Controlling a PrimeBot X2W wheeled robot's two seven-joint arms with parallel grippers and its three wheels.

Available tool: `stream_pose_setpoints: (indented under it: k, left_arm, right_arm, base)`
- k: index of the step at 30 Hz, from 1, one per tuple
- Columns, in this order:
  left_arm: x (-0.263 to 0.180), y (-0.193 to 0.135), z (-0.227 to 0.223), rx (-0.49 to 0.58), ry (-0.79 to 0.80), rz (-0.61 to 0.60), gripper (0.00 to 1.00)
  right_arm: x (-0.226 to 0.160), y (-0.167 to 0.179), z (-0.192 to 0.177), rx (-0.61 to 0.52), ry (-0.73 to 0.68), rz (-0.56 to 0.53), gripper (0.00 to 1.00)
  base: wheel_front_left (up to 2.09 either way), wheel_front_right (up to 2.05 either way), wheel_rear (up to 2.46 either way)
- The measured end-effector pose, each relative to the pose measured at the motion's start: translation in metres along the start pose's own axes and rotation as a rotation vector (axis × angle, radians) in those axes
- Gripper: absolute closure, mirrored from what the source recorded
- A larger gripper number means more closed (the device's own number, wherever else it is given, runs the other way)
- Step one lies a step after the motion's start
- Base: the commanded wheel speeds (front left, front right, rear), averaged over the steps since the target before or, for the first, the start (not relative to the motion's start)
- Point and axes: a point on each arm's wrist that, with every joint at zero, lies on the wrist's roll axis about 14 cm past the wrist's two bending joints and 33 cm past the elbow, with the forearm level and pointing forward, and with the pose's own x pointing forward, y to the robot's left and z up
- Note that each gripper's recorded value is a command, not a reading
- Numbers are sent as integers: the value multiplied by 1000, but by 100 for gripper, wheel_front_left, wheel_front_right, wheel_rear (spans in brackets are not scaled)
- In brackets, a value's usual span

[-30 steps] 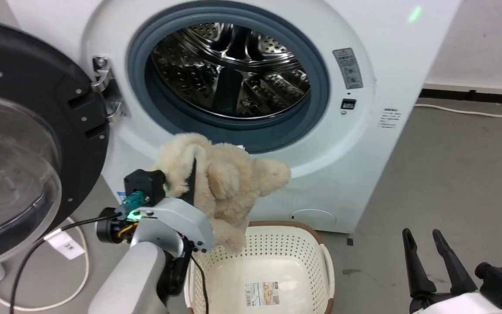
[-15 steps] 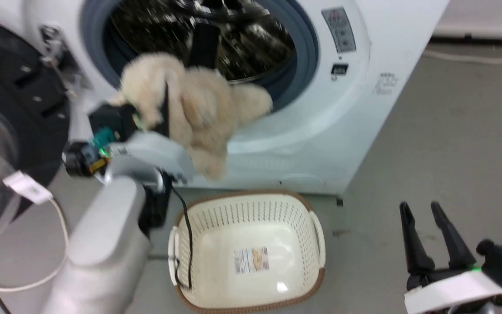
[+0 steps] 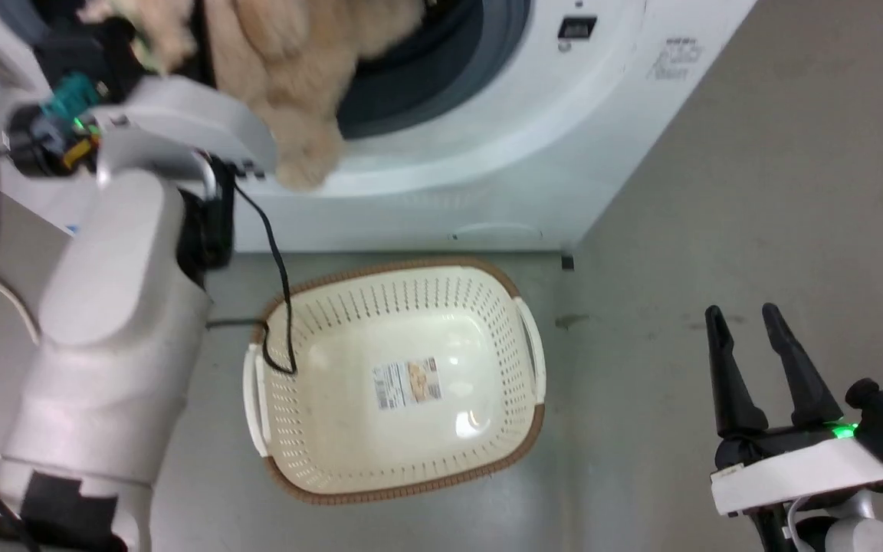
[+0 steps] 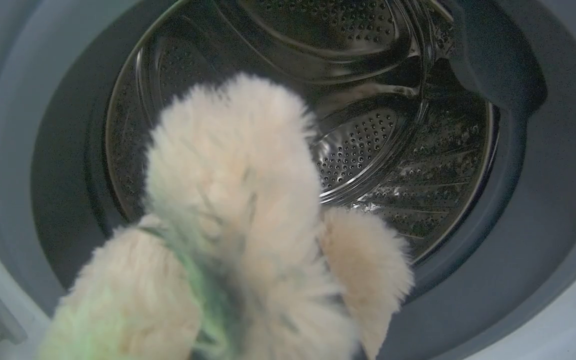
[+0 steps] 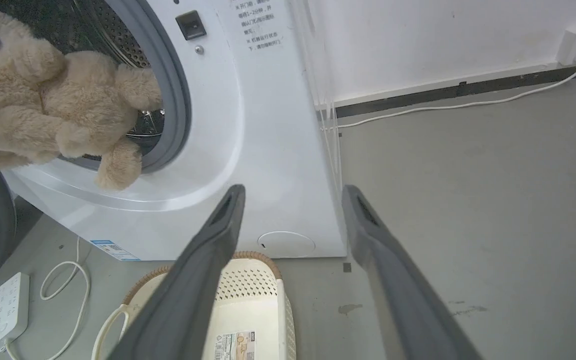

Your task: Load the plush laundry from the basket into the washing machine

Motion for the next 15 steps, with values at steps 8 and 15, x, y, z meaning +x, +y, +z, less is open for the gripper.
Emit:
stream_pose_setpoints:
  k: [8,15]
  left_arm:
    - [37,4,-12,16,-25,-16,100]
    - [69,7,-15,32,-57,-30,100]
  right_arm:
    - [8,-15,-21,-11,54,-40,0]
    - [16,-25,-34,-22,85,-64,0]
  base:
    - [0,0,0]
    - [0,0,0]
